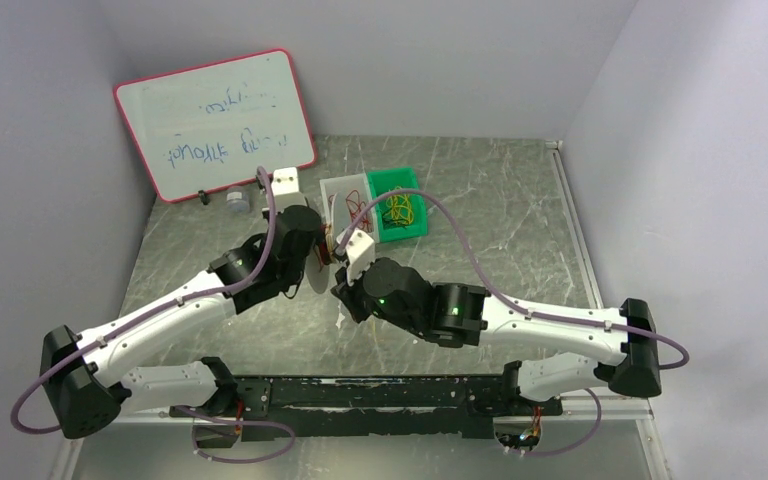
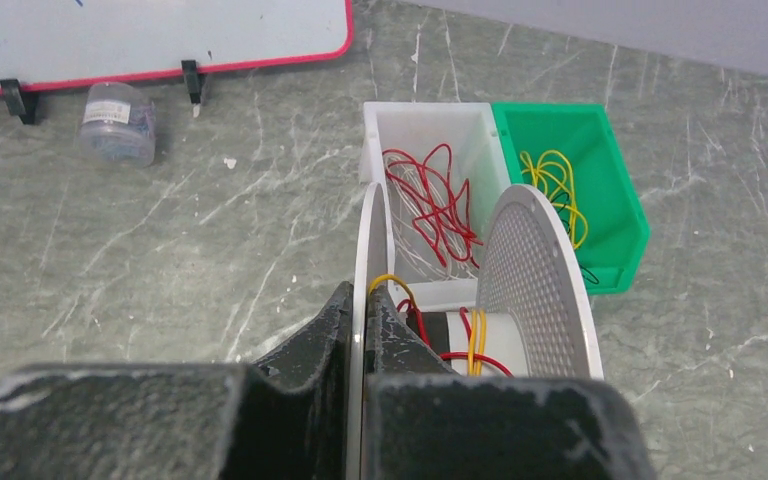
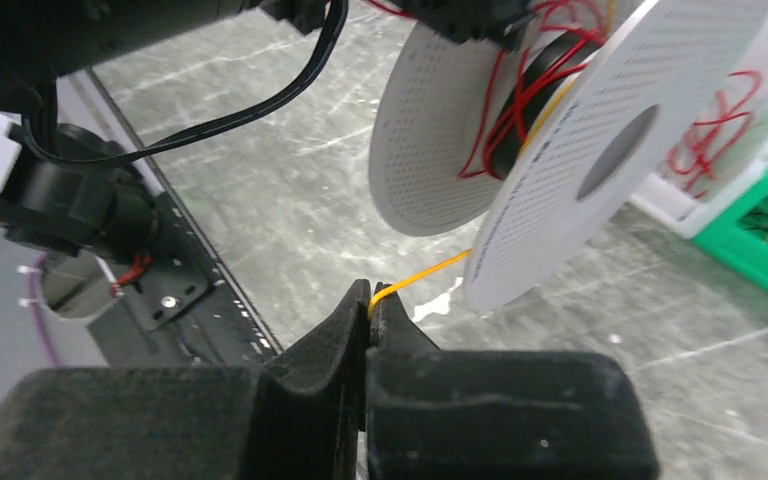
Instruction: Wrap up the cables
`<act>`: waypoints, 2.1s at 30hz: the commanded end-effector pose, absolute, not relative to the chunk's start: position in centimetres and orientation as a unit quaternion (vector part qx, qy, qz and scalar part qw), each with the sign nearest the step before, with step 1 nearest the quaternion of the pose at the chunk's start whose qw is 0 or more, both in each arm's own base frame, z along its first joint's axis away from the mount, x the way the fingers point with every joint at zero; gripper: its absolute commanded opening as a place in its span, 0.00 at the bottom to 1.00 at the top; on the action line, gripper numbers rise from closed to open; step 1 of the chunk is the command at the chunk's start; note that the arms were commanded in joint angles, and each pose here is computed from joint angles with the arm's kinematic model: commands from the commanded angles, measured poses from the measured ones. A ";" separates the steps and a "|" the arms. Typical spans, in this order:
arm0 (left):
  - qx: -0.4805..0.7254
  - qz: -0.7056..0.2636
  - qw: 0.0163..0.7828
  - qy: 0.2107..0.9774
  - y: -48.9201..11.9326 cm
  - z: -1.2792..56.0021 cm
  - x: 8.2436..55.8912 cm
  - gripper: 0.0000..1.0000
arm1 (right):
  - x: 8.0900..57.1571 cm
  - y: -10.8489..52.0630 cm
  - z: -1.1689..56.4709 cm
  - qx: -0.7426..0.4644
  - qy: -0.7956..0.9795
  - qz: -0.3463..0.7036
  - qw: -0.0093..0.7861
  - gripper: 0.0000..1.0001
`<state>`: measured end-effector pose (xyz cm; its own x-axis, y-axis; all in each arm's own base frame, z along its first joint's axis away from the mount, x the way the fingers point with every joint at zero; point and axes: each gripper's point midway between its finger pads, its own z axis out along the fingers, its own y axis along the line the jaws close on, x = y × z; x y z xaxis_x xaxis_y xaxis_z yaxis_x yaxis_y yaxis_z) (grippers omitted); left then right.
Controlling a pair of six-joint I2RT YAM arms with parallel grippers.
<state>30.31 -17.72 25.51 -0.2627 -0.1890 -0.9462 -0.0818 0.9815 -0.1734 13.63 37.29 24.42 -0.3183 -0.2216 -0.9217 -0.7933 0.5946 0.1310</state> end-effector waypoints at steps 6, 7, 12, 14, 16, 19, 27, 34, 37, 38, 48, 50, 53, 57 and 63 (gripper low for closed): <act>-0.123 -0.003 0.598 0.792 -15.1 23.3 30.5 0.07 | 14.6 37.3 31.5 -0.408 0.690 0.243 0.546 0.00; -0.121 -0.002 0.597 0.793 -15.1 23.2 30.4 0.07 | 15.0 37.2 31.7 -0.411 0.688 0.234 0.551 0.00; -0.106 -0.004 0.592 0.799 -15.3 23.0 30.3 0.07 | 16.1 36.4 31.8 -0.442 0.664 0.191 0.573 0.00; -0.097 -0.004 0.588 0.803 -15.6 23.0 30.4 0.07 | 16.4 36.1 31.9 -0.457 0.651 0.174 0.581 0.00; -0.087 -0.008 0.584 0.807 -16.0 22.8 30.4 0.07 | 16.8 35.7 32.2 -0.472 0.635 0.155 0.591 0.00; -0.070 -0.020 0.581 0.810 -16.7 22.5 30.4 0.07 | 16.9 35.2 32.7 -0.497 0.604 0.135 0.608 0.00; -0.023 -0.048 0.565 0.823 -18.3 21.8 29.9 0.07 | 16.5 33.8 33.4 -0.554 0.498 0.100 0.660 0.00; -0.003 -0.060 0.554 0.830 -18.7 21.3 29.4 0.07 | 16.7 33.2 33.3 -0.582 0.425 0.070 0.690 0.00; 0.004 -0.059 0.550 0.833 -18.8 21.0 29.2 0.07 | 17.4 33.3 34.0 -0.582 0.404 0.046 0.705 0.00; 0.005 -0.059 0.549 0.834 -18.8 20.9 29.1 0.07 | 17.7 33.3 34.2 -0.579 0.400 0.038 0.709 0.00; 0.022 -0.066 0.538 0.840 -19.4 20.1 28.3 0.07 | 22.4 32.6 37.2 -0.521 0.393 -0.025 0.758 0.00; 0.025 -0.066 0.537 0.840 -19.5 20.1 28.2 0.07 | 23.3 32.3 37.5 -0.506 0.393 -0.031 0.767 0.00; 0.033 -0.064 0.537 0.840 -19.6 20.1 27.9 0.07 | 24.8 31.7 38.1 -0.481 0.395 -0.041 0.782 0.00; 0.041 -0.059 0.535 0.842 -19.8 19.9 27.5 0.07 | 26.6 31.1 38.9 -0.453 0.401 -0.054 0.795 0.03; 0.053 -0.048 0.528 0.846 -19.8 19.5 26.7 0.07 | 29.5 30.0 39.5 -0.410 0.414 -0.078 0.809 0.08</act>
